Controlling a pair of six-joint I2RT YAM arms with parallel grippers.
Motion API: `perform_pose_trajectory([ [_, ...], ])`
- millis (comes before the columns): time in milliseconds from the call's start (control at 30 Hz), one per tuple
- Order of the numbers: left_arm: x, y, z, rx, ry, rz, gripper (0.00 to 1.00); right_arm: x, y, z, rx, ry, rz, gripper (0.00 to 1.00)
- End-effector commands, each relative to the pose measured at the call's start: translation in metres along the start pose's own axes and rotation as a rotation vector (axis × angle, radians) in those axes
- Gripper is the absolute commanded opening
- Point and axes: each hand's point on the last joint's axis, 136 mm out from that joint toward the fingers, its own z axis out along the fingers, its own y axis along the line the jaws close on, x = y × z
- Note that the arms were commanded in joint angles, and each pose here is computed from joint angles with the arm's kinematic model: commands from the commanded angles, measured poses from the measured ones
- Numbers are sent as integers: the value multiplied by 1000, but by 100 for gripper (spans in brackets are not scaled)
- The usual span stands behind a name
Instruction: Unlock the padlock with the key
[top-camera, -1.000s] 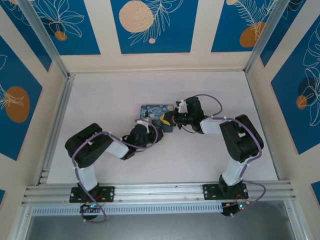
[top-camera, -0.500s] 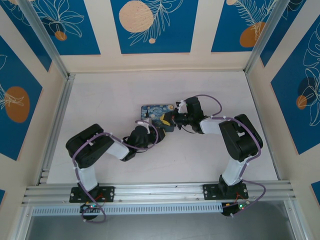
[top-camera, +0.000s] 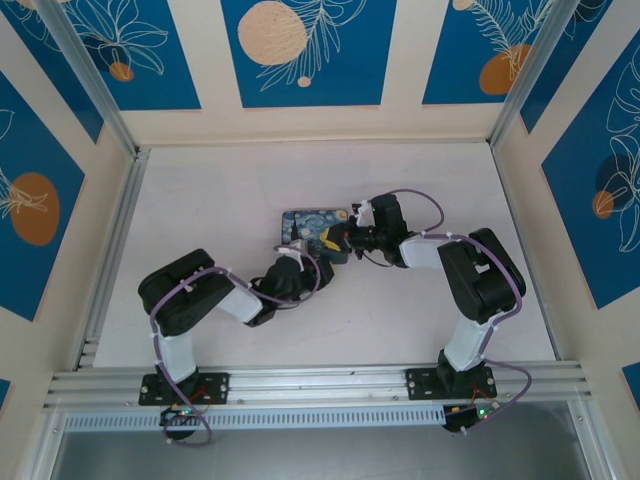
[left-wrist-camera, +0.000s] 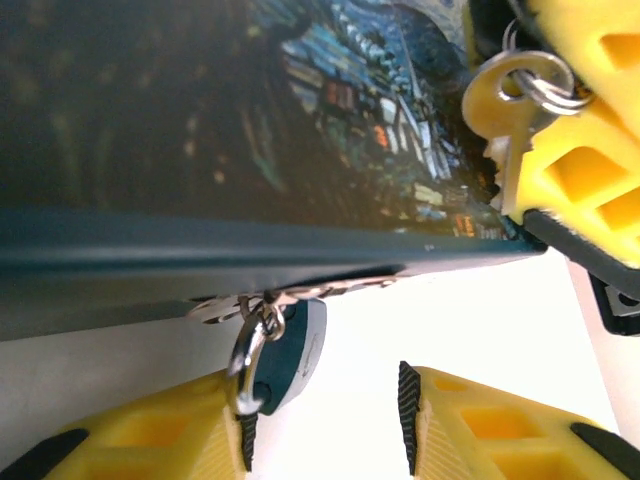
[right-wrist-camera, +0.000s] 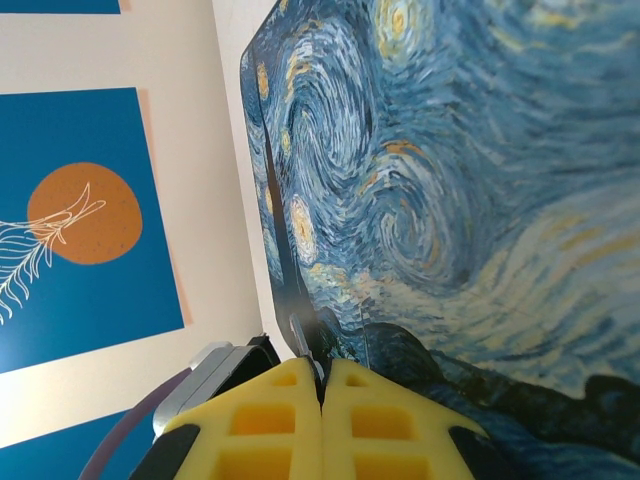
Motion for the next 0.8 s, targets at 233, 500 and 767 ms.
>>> perform_pose_trajectory([
  [233, -9, 20, 4, -84, -105, -91, 41, 3, -11, -1, 7, 18, 20, 0],
  [500, -9, 31, 4, -114, -127, -120, 32, 2, -11, -2, 3, 17, 20, 0],
  [767, -14, 35, 3, -141, -154, -130, 18, 3, -13, -1, 4, 18, 22, 0],
])
